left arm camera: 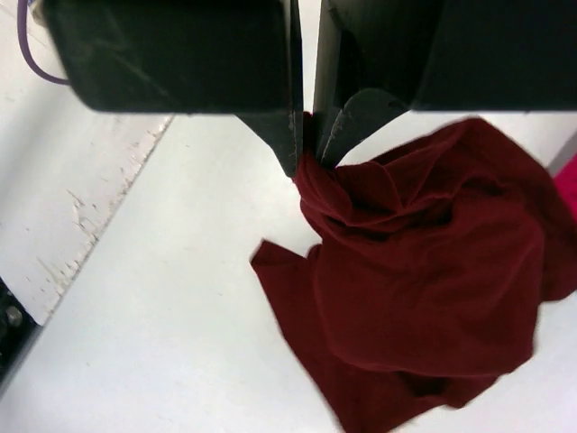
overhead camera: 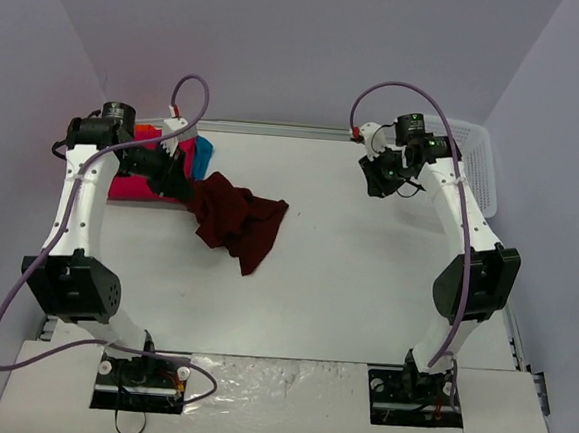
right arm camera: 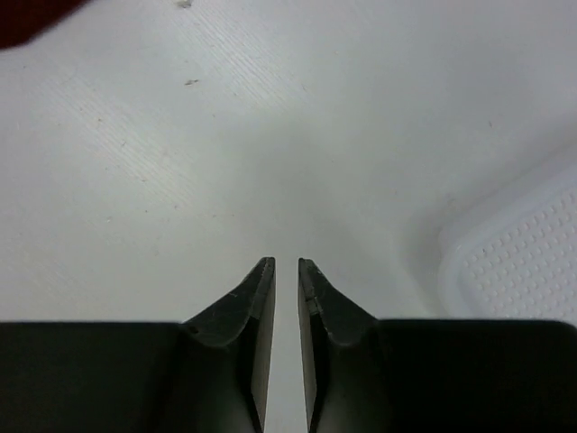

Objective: Fold and stack the t-shirts
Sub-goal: Flatten out the tshirt

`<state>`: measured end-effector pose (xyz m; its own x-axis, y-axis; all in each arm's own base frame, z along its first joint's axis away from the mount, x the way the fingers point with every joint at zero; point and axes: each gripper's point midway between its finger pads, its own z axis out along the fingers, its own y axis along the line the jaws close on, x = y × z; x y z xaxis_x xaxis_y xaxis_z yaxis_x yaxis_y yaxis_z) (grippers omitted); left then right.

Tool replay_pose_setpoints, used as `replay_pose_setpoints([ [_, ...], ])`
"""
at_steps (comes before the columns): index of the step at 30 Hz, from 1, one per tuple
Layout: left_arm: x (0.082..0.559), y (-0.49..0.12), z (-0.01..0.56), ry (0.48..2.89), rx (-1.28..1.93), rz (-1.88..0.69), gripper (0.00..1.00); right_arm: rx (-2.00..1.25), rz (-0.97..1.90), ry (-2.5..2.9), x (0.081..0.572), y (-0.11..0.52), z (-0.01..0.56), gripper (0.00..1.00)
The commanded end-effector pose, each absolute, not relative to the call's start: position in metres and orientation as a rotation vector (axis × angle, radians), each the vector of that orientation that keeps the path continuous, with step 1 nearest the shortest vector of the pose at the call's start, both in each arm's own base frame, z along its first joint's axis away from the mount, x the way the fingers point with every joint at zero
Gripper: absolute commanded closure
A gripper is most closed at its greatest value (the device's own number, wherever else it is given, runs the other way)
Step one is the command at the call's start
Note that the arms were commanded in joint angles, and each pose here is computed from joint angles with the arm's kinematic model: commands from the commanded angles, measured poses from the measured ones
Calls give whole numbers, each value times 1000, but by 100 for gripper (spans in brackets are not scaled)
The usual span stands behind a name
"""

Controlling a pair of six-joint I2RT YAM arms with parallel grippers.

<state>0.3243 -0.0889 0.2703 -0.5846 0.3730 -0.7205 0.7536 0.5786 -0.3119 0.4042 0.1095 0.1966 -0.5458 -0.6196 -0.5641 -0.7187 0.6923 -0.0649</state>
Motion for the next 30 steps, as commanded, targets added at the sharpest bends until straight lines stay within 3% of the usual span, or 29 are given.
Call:
replay_pose_setpoints([
  [1,257,-100,260,2311,928,-1048,98,-1107,437,2337,382,144,189,83],
  [2,255,-100,257,2330,909,-1050,98,-1138,463,2368,374,149,177,78],
  [3,252,-100,254,2347,904,-1065,98,-1204,480,2363,365,160,169,58],
  [6,251,-100,243,2374,874,-1102,98,-1334,542,2363,342,189,149,43],
  [10,253,-100,231,2408,785,-1096,98,-1425,613,2352,336,221,129,41],
  [18,262,-98,216,2383,677,-1031,98,-1398,837,2242,372,276,130,39],
  [26,263,-78,221,2373,570,-989,98,-1497,748,2153,406,332,100,38],
  [30,263,-72,220,2370,542,-972,98,-1580,758,2104,394,364,87,38],
])
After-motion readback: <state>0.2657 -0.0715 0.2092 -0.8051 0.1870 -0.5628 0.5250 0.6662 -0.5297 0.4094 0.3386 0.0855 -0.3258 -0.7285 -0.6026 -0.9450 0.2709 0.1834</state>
